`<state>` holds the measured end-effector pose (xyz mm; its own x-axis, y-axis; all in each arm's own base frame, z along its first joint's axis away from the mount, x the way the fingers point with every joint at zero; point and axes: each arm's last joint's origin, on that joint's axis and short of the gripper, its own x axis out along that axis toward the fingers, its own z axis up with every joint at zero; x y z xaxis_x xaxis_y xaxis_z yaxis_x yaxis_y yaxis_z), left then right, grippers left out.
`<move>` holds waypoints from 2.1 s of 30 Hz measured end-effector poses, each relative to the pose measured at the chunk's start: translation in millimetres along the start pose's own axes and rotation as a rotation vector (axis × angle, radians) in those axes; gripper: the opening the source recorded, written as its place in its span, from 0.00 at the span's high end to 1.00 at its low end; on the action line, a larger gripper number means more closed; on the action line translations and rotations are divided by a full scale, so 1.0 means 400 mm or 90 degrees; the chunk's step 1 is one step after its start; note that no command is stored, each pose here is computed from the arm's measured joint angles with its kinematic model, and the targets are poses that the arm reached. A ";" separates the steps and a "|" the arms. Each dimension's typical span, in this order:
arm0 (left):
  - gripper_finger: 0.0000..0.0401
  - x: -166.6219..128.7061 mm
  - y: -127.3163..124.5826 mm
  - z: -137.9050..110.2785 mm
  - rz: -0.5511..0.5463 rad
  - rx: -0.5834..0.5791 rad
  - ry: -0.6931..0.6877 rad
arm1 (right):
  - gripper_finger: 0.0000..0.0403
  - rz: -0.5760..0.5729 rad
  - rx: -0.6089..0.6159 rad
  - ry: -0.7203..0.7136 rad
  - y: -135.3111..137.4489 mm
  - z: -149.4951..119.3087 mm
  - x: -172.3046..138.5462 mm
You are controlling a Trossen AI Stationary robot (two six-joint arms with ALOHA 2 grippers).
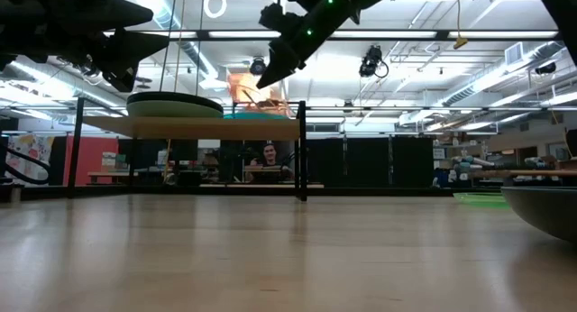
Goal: Place and stack plates onto a shelf
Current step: Stack the orange plate on top of the blue plate on the shelf, then stack the black plate on top of the black plate on the shelf
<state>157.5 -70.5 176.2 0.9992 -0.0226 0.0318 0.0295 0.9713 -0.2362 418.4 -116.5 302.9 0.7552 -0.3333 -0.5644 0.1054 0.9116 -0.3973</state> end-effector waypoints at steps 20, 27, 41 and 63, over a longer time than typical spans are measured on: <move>0.54 0.000 0.000 0.000 0.000 0.000 0.000 | 0.95 -0.010 0.007 0.019 -0.023 -0.019 0.010; 0.54 0.000 0.000 0.000 0.000 0.000 0.000 | 0.95 -0.010 0.007 0.018 -0.024 -0.018 0.010; 0.54 0.000 0.000 0.000 0.000 0.000 0.001 | 0.80 -0.010 0.007 0.018 -0.024 -0.018 0.010; 0.54 0.000 0.000 0.000 0.000 -0.001 0.001 | 0.57 -0.008 0.003 -0.021 0.005 0.009 0.006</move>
<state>157.7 -70.5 176.0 0.9993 -0.0226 0.0307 0.0293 0.9710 -0.2371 422.6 -114.7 303.3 0.7752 -0.3362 -0.5348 0.1180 0.9088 -0.4002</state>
